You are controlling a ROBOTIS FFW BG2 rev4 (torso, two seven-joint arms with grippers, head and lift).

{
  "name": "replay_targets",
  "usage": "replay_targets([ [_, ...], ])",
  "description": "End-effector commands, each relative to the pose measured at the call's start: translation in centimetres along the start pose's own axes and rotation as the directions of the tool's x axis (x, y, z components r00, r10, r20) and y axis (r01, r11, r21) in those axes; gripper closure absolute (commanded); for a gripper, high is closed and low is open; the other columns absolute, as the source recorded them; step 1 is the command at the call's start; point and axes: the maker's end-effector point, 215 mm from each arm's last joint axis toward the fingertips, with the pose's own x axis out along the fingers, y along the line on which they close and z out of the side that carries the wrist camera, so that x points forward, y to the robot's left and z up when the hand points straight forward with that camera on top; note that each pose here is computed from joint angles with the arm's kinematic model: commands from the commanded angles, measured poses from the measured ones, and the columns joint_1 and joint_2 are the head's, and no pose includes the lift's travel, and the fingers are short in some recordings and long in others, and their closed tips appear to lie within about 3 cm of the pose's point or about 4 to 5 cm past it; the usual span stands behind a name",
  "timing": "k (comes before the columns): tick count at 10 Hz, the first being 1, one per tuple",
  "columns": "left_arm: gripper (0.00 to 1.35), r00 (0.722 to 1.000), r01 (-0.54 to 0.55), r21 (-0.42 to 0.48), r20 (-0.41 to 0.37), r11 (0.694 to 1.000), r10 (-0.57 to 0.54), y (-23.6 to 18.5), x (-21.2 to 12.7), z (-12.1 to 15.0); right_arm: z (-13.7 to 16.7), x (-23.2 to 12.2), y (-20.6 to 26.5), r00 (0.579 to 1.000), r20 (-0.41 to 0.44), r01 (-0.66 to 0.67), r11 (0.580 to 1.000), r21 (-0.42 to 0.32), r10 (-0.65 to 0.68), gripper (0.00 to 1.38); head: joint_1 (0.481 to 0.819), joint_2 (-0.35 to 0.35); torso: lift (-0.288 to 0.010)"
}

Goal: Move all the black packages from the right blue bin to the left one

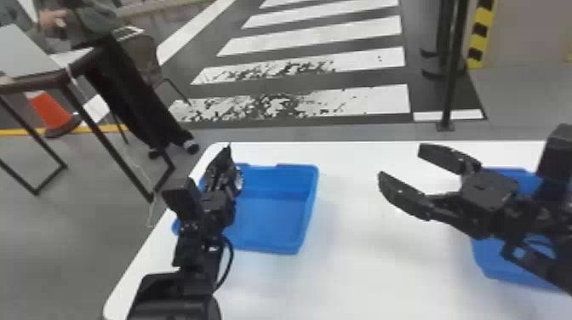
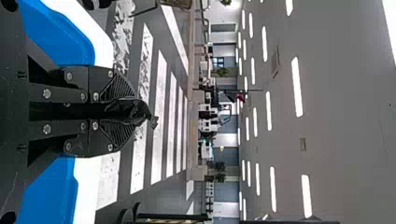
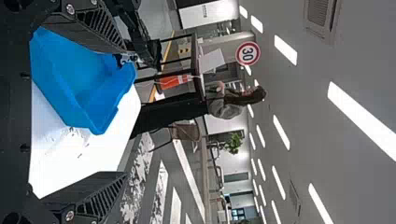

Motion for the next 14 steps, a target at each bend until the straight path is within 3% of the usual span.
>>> replay_targets([
  [1, 0.44, 1.0, 0.003, -0.026, 0.016, 1.0, -0.002, -0.1, -0.3, 0.2, 0.2, -1.4, -2.3, 0.999, 0.005, 0.054, 0.999, 0.005, -0.054, 0.1, 0.666, 0.35, -0.168],
  [2, 0.13, 0.999, 0.037, -0.055, 0.026, 0.998, -0.035, -1.7, -0.8, 0.2, -0.1, -2.6, -3.9, 0.995, -0.003, 0.1, 0.995, 0.023, -0.1, 0.1, 0.671, 0.35, -0.168],
  [3, 0.09, 0.996, 0.072, -0.082, 0.057, 0.994, -0.068, -3.2, -1.3, 0.8, 0.4, -4.1, -5.5, 0.987, -0.005, 0.162, 0.987, 0.019, -0.162, 0.1, 0.674, 0.35, -0.168],
  [6, 0.15, 0.978, 0.196, -0.153, 0.101, 0.969, -0.182, -8.0, -4.6, 2.2, -0.4, -9.2, -10.4, 0.932, -0.076, 0.355, 0.935, 0.008, -0.353, 0.1, 0.685, 0.265, -0.168],
  [9, 0.15, 0.955, 0.287, -0.183, 0.136, 0.94, -0.265, -12.8, -7.5, 4.5, -3.1, -13.6, -17.0, 0.833, -0.193, 0.518, 0.853, -0.06, -0.519, 0.1, 0.695, 0.122, -0.168],
  [11, 0.15, 0.942, 0.33, -0.188, 0.124, 0.925, -0.31, -15.3, -8.0, 4.3, -5.9, -14.9, -21.2, 0.776, -0.255, 0.577, 0.813, -0.08, -0.577, 0.11, 0.695, 0.048, -0.168],
  [12, 0.14, 0.941, 0.336, -0.19, 0.108, 0.923, -0.32, -15.7, -8.1, 3.8, -7.6, -15.3, -21.9, 0.76, -0.299, 0.59, 0.806, -0.055, -0.577, 0.12, 0.695, 0.013, -0.168],
  [14, 0.15, 0.941, 0.337, -0.191, 0.104, 0.922, -0.323, -15.8, -7.9, 3.8, -8.4, -14.1, -22.0, 0.762, -0.323, 0.579, 0.814, -0.049, -0.562, 0.15, 0.695, -0.012, -0.168],
])
